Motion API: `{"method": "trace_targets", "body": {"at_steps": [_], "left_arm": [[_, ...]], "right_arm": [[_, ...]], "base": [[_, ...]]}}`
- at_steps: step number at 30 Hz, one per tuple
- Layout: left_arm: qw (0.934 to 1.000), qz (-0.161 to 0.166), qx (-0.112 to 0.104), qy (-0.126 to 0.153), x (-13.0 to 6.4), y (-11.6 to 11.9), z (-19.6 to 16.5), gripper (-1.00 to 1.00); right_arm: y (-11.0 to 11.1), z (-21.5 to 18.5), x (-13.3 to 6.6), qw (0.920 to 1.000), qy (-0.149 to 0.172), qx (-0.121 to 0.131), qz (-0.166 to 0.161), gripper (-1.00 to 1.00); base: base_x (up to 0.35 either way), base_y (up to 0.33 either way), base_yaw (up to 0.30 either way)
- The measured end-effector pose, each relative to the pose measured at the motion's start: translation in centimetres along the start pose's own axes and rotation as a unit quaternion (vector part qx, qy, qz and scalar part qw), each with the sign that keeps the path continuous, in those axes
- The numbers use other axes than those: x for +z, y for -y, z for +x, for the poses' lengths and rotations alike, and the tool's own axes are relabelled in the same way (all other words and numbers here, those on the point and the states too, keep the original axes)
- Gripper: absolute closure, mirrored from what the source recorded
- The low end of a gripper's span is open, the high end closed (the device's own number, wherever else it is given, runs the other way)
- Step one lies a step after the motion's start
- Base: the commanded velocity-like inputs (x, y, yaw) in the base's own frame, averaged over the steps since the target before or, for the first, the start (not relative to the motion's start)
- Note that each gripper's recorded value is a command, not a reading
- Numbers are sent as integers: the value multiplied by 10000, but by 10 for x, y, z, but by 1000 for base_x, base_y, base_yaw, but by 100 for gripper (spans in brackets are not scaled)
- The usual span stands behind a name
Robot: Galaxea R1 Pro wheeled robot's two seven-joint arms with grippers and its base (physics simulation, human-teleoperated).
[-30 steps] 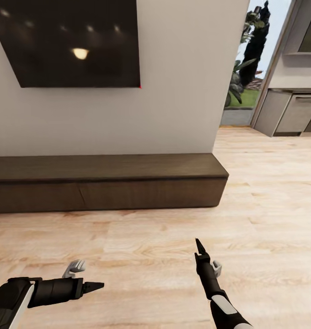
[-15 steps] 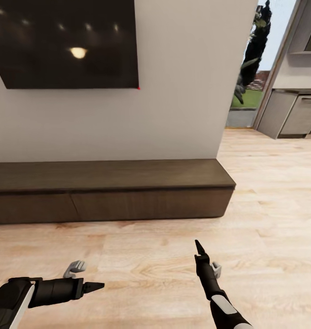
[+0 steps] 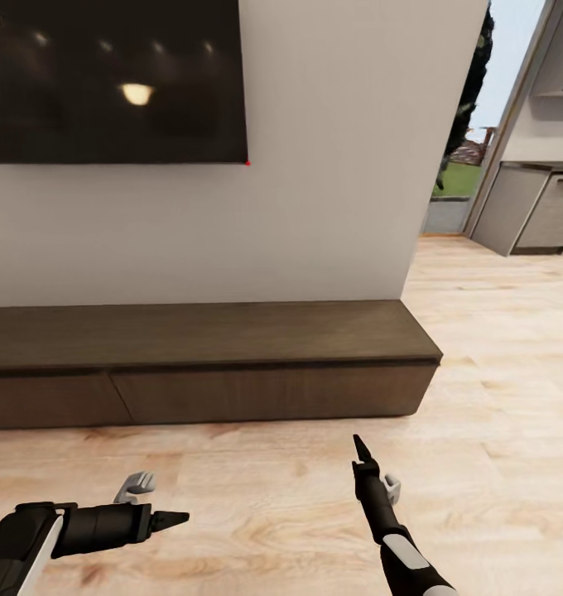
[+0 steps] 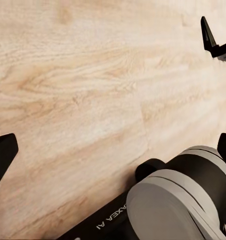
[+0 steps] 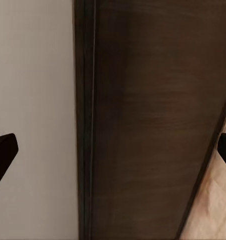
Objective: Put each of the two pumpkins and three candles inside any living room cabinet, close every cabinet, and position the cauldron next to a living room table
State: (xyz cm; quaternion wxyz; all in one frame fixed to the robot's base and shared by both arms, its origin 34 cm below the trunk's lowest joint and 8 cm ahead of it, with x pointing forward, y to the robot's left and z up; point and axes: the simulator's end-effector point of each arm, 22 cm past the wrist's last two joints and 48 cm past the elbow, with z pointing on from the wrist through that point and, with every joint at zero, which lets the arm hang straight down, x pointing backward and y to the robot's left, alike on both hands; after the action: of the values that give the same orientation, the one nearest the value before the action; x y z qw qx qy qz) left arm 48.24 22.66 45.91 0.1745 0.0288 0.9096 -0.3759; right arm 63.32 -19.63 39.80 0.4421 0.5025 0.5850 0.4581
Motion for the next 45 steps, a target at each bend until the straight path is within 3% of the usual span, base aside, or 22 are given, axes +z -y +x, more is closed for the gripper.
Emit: {"method": "trace_targets", "body": {"at_steps": [12, 18, 26, 45], "left_arm": [[9998, 69, -9, -185, 11, 4, 12, -100], [9990, 84, -288, -346, 18, -7, 28, -100], [9975, 72, -520, -473, 22, -17, 42, -100], [9973, 219, -574, -414, 28, -9, 41, -100]], "right_arm": [[-10, 6, 8, 9999, -34, 53, -90, -100], [-31, 10, 24, 9997, -59, 81, -230, -100], [-28, 14, 27, 9999, -58, 99, -124, -100], [-21, 7, 25, 9999, -2, 103, -68, -100]], "base": [[330, 0, 0], [330, 0, 0], [330, 0, 0], [65, 0, 0]]}}
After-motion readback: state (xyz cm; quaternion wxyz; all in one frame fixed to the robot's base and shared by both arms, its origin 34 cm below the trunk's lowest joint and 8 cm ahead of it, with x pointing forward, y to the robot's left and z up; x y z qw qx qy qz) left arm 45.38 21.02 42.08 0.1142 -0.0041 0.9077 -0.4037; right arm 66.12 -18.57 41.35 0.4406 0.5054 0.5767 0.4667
